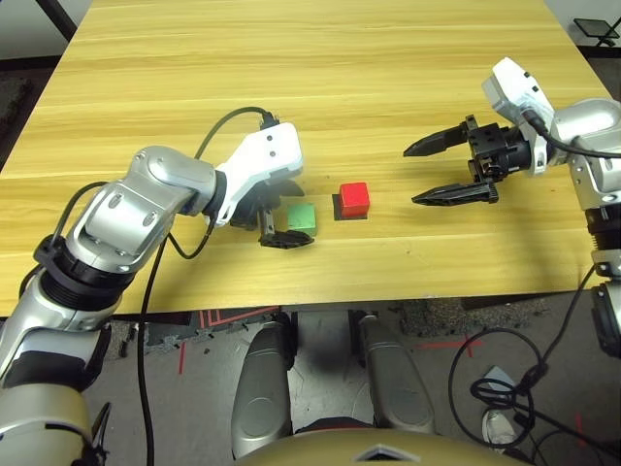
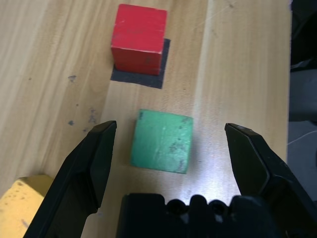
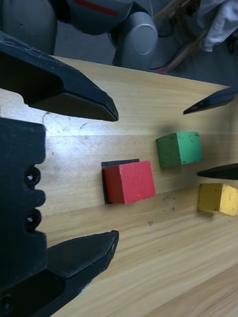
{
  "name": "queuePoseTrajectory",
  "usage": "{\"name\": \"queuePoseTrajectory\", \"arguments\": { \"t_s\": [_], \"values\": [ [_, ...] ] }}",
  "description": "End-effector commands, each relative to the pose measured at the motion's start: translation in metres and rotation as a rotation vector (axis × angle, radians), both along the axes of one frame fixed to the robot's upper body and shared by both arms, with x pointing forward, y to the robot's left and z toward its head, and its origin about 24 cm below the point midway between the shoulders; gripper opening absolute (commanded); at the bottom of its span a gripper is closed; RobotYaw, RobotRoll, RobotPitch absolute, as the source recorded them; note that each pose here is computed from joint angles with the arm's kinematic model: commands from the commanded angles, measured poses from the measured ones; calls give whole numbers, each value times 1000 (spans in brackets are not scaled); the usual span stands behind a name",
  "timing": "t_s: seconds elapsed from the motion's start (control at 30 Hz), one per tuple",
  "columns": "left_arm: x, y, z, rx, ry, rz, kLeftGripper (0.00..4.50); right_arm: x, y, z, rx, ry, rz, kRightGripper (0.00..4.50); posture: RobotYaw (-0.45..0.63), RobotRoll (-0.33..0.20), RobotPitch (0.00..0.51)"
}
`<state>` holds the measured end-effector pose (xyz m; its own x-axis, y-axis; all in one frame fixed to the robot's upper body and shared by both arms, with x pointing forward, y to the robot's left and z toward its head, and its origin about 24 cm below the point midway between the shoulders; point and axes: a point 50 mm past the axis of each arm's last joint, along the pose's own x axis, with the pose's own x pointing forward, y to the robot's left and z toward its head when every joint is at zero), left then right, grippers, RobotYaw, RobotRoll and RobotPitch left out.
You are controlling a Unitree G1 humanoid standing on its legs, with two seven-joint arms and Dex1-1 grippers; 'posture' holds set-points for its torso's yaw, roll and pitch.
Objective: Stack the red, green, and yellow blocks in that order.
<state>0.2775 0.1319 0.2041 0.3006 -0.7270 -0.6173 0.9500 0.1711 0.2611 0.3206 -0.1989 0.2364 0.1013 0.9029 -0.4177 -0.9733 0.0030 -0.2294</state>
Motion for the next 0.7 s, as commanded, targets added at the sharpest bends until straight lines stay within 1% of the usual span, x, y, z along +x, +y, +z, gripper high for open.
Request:
{"name": "queuePoseTrajectory", "arguments": {
  "t_s": [0.03, 0.1, 0.3, 0.4, 0.47, 0.53, 0.57, 0.6, 0.7],
  "values": [
    [3, -4, -11, 18, 9, 2, 4500, -1, 0, 2, 3, -13, 2, 4455, 136, 7, 276],
    [5, -5, -14, 17, 0, 2, 4500, -1, 1, 2, 7, -13, 3, 4455, 133, 7, 277],
    [6, -6, -24, 30, 16, -1, 4500, -2, 0, 2, 15, -16, -7, 4455, 122, 9, 277],
    [6, -4, -29, 46, 18, 3, 3939, -2, 0, 2, 19, -17, -17, 4500, 118, 12, 276],
    [5, -5, -30, 47, 15, 2, 3190, -2, -1, 2, 24, -19, -25, 4500, 115, 15, 276],
    [5, -6, -29, 38, 15, 5, 2554, -2, -1, 1, 30, -20, -32, 4500, 114, 18, 275],
    [4, -7, -29, 38, 20, 4, 2149, -2, -1, 1, 31, -20, -35, 4500, 114, 21, 273],
    [4, -8, -27, 31, 15, 2, 2049, -2, -2, 0, 32, -20, -39, 4500, 113, 22, 272],
    [6, -14, -13, 9, -14, -19, 2056, -2, -5, 0, 33, -21, -56, 4500, 112, 27, 272]
  ]
}}
